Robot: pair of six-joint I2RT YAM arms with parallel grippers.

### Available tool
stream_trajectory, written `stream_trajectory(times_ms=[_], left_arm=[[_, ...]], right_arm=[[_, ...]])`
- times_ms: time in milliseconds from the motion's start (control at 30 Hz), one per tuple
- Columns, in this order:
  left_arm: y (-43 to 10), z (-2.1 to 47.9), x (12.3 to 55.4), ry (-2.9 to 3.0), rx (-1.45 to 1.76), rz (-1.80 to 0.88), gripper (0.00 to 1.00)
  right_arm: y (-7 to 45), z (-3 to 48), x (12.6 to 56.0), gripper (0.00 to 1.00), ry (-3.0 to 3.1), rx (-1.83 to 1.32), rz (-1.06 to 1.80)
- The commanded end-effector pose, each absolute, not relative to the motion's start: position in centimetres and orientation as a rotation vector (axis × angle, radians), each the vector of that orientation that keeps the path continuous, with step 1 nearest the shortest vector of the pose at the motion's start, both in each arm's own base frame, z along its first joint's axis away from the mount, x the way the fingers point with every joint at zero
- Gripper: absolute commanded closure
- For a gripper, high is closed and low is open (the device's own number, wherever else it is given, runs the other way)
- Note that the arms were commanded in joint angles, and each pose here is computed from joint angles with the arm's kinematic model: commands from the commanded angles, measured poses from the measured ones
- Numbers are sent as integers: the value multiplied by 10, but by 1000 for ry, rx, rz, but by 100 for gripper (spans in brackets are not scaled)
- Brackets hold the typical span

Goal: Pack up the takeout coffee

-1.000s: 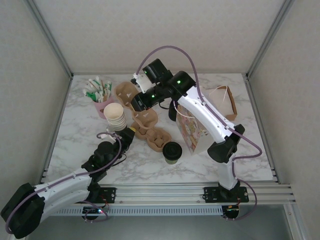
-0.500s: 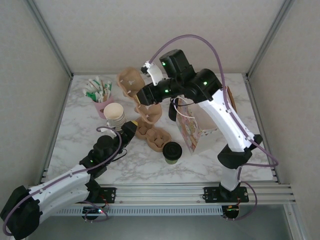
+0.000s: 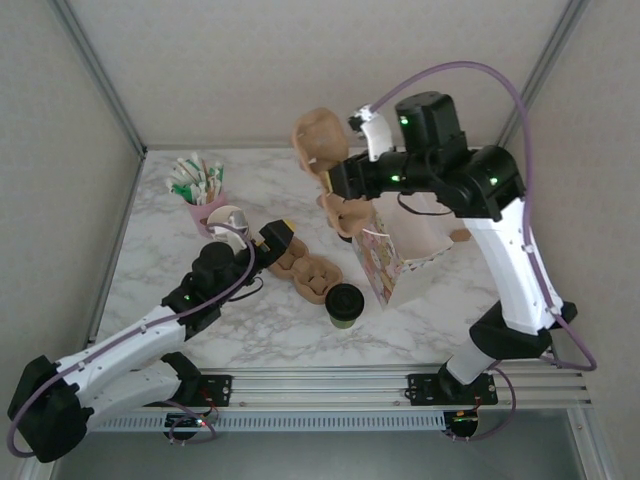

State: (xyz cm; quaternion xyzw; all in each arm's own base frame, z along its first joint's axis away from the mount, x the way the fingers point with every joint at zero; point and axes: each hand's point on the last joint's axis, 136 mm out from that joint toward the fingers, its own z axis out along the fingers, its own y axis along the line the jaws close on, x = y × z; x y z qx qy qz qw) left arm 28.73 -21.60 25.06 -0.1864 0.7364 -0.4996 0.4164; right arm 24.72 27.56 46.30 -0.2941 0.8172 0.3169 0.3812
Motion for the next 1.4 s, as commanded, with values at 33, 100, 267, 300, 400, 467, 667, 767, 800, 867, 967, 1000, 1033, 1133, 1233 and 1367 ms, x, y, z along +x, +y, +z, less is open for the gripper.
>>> stream_trajectory(times_ms=[33,100,267,300,400,467,667,767,800,867,967,1000,1033,1133,1233,1367], left_arm=[[-239,265,289,1884,-333,-1290,0],[-247,269,291,1894,-298,-1304,0],[-262,282,292,1906,-217,-1339,0],[-265,287,292,1906,-199,-1345,0],[-271,298,290,1902,-146,-1369,0],[-274,305,287,1895,-113,-1389,0],[-279,319,279,1881,-55,-1431,1],[-280,324,278,1871,-41,-1440,2],[-283,326,278,1870,-30,-1450,2],[-287,328,278,1869,-13,-1469,2],[-292,330,278,1869,9,-1490,3],[-294,331,278,1867,13,-1495,3],[-295,332,278,1864,19,-1501,4],[-299,334,280,1861,30,-1510,4],[-305,333,282,1865,41,-1521,5],[-311,332,283,1874,50,-1530,5]], right_arm=[[242,463,251,62,2122,-630,774],[229,459,254,62,2144,-584,772],[208,446,265,62,2199,-485,798],[205,443,270,62,2211,-466,796],[193,432,281,62,2253,-410,794],[187,425,287,62,2276,-376,804],[171,395,298,62,2385,-320,783],[164,383,299,62,2415,-312,755],[162,380,301,62,2421,-307,748],[160,376,304,62,2429,-307,741],[158,369,308,62,2445,-315,732],[157,366,310,62,2452,-315,731],[157,363,311,62,2461,-318,732],[157,354,315,62,2485,-329,727],[155,348,316,62,2498,-339,716],[152,336,317,62,2527,-345,691]])
